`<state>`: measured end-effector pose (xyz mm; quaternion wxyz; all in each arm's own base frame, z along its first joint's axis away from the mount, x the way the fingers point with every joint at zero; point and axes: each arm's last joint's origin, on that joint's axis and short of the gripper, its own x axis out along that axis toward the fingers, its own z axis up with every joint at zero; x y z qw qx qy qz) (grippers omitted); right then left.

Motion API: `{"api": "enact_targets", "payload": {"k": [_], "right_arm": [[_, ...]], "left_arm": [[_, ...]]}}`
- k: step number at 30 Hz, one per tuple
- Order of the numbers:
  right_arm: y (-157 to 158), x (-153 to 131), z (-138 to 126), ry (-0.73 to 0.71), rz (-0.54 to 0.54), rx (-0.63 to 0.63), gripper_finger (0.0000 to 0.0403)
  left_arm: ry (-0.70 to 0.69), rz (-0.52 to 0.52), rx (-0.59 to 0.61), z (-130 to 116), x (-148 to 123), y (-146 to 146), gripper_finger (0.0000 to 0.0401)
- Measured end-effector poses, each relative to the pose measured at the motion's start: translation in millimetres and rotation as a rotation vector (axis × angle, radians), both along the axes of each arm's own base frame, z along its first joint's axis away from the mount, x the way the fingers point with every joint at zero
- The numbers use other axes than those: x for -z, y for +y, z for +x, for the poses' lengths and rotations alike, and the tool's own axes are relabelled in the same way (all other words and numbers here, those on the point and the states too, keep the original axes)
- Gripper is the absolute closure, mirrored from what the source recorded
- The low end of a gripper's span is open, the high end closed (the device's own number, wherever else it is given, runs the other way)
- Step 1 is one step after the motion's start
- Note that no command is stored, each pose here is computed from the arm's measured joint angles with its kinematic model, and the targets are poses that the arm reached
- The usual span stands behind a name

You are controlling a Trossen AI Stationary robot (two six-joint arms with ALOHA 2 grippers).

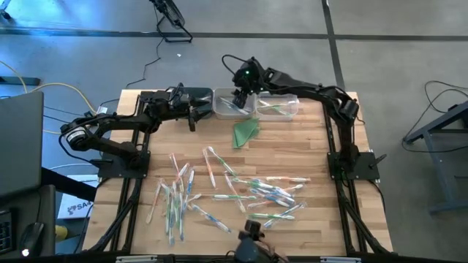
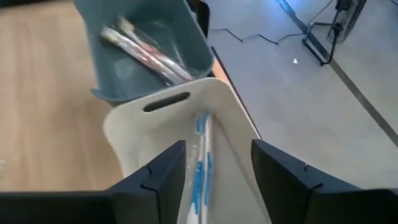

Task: Pick & Place Toothbrushes
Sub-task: Put the orange toothbrush into the dark blue bin

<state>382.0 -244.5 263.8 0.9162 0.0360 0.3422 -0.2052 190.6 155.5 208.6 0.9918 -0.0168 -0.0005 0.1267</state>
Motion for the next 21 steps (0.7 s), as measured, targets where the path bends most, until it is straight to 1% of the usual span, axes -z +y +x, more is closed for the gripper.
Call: {"api": "enact_targets", "payload": {"k": [3,6,9,15,17,21], "right_arm": [[3,-6,-4,-0.005,0.022,-0.016,0.0241],[7,-5,-6,0.018,0.061,-0.086,0.0254],[9,0,-8,0.012,0.125,-0.151,0.0272],[4,13,-17,-0.046,0.315,-0.191,0.0313],[2,14,-22,-0.078,0.358,-0.220,0.0325],[1,19,-28,-0.120,0.406,-0.261,0.0343]], "left_arm": [[0.009,-0.009,0.000,0,1,0,0.0210],[0.014,-0.014,0.000,0,2,0,0.0210],[0.030,-0.028,0.001,0,4,0,0.0210],[0.052,-0.049,0.001,0,7,0,0.0210],[0.065,-0.061,0.001,0,8,0,0.0210],[0.086,-0.080,0.001,0,11,0,0.0210]]}}
